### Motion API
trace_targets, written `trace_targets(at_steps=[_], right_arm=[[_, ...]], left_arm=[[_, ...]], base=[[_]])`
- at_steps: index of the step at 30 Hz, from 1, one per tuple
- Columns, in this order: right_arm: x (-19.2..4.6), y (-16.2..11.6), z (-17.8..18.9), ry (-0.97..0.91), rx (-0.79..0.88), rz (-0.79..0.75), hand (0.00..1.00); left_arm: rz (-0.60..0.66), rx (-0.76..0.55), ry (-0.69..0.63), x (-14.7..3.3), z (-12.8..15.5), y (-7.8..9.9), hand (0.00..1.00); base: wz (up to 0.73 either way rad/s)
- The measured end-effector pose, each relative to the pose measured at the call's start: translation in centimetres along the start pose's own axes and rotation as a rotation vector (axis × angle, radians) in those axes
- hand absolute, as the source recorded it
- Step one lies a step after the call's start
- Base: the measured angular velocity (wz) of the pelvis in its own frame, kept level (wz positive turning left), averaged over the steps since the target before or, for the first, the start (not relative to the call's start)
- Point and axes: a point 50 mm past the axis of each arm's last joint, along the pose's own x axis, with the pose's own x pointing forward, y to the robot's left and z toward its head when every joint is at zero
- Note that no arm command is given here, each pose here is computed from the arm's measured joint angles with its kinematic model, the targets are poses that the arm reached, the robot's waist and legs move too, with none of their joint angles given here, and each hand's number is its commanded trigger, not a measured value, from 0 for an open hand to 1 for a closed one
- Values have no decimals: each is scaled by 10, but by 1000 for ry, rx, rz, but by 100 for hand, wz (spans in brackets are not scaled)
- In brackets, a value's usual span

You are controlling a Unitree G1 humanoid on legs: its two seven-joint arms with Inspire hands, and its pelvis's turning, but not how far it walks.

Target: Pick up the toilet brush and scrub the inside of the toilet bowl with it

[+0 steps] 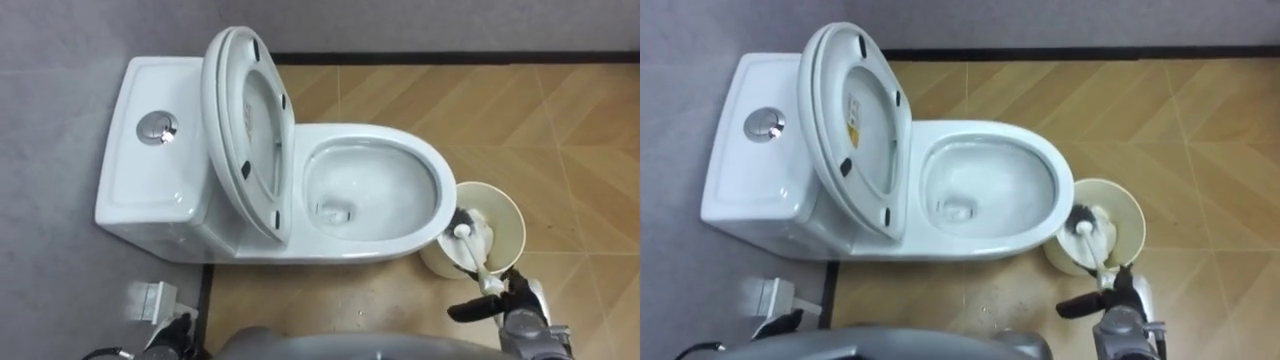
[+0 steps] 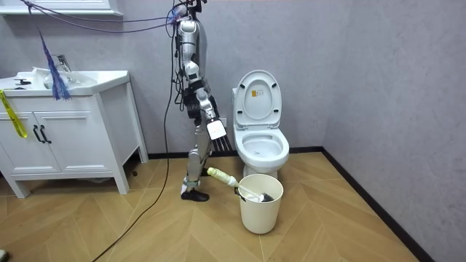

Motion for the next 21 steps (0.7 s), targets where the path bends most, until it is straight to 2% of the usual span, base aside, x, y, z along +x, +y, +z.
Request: trace_targets(at_steps=[5, 8, 12, 16, 21], right_arm=[[3, -7, 10, -26, 10, -100, 0], [5, -11, 18, -38, 45, -153, 0], [10, -19, 38, -56, 100, -208, 0], [15, -31, 60, -74, 151, -248, 0], [17, -41, 80, -111, 141, -276, 0]], left_arm=[[73, -80, -73, 2, 18, 10, 0], [109, -120, -142, 3, 40, 16, 0], [123, -190, -271, 3, 83, 22, 0], [97, -206, -403, -3, 131, 18, 0], [95, -227, -511, -13, 169, 16, 0]], base=[[1], [10], [8], [3], [-4]])
